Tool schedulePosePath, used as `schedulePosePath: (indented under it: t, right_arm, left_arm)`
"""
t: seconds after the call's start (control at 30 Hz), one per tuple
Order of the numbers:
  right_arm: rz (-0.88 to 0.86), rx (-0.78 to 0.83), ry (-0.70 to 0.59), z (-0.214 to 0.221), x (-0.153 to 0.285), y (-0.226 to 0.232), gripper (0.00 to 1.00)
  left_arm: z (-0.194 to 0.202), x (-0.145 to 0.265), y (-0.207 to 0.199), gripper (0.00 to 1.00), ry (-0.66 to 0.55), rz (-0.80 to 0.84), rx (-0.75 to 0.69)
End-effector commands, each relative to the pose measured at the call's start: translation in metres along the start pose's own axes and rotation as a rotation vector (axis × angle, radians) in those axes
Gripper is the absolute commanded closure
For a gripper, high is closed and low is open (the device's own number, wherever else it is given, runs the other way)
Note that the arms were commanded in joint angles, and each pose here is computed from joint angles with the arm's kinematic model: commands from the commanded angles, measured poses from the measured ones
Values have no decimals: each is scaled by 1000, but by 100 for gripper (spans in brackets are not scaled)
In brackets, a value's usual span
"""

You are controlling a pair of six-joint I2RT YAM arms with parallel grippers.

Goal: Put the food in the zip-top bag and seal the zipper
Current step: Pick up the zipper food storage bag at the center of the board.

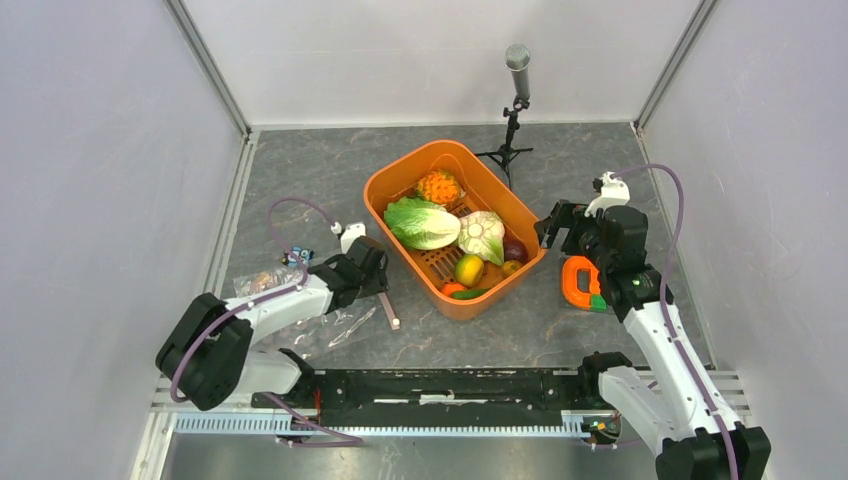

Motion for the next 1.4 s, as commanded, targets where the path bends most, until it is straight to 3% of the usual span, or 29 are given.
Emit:
schedulePosePath:
  t: [0.0,0.27,0.63,0.7,0.83,0.97,1.17,1.37]
  right_arm:
    - [9,7,-14,0,0,-1,2]
    - [8,8,-11,1,-1,-1,2]
    - [-11,9,-7,0,-2,1,2]
    - [-57,23,-17,-3,-2,4,2]
    - [-149,51,-77,-12,4,13,2]
    - [-311,123,-148,-22,12,26,1]
    - [-565,198,-262,-42,30,51,7]
    - [-734,260,-239,-47,33,93,16]
  left_arm:
    - [10,-8,11,42,-37,-108,46]
    - [20,-15,12,46,-34,-155,8]
    - [13,-3,13,79,-82,-120,14]
    - [9,1,12,87,-97,-102,14]
    - [6,5,13,89,-125,-84,14]
    - [2,10,10,98,-129,-72,18]
    - [-20,44,-1,98,-198,78,49]
    - [-45,87,-6,98,-288,206,64]
Point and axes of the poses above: each gripper's point midway between its finger pads, its own x axis back along the fingers, its own y axis along the line the jaws close on, z = x × y, the point moved 9 cm from there along x, back along the fingers, and after that the axes turned 9 degrees about x, right-handed, at the moved point
